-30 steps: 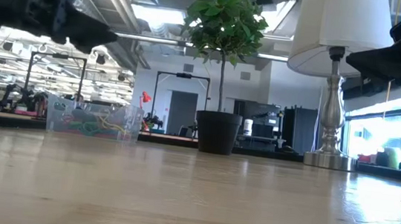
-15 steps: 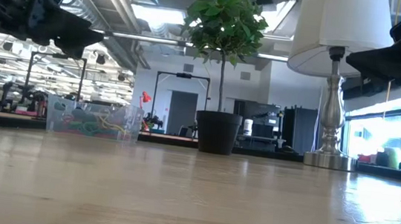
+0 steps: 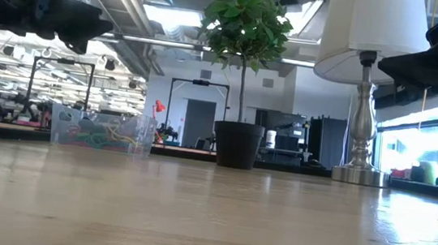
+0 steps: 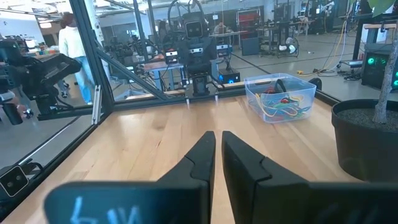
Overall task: Pick and place rubber bands into bin
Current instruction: Return to Home Position
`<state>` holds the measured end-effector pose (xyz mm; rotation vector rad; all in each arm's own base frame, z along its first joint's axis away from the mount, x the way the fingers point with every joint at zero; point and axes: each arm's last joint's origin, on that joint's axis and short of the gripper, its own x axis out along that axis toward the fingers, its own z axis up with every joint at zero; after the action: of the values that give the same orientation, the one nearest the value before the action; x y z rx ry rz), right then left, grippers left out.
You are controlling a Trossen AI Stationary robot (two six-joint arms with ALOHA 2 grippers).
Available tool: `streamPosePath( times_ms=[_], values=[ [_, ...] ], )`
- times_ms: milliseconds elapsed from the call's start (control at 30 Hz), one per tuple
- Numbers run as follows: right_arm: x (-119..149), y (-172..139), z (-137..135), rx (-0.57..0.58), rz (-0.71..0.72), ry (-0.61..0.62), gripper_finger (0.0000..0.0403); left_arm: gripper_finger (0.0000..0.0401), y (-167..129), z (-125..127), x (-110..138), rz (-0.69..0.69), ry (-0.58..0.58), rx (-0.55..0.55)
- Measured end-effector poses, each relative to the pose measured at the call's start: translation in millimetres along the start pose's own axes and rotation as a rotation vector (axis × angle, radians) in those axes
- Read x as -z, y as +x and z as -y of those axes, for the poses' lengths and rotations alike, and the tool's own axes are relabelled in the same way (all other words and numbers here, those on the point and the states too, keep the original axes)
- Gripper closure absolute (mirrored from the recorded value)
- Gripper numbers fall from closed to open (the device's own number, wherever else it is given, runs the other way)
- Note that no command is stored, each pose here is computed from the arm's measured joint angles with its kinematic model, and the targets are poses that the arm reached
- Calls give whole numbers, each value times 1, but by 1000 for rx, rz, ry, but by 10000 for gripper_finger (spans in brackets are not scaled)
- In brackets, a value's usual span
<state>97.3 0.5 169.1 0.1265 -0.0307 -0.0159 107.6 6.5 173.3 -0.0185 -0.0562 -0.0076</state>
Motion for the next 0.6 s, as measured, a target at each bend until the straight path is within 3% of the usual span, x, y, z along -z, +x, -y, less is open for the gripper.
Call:
streamPosePath(
  times_ms=[600],
  values=[
    [0, 0, 0, 0, 0, 1, 369, 232, -11, 1, -12, 141, 22, -3]
  ],
)
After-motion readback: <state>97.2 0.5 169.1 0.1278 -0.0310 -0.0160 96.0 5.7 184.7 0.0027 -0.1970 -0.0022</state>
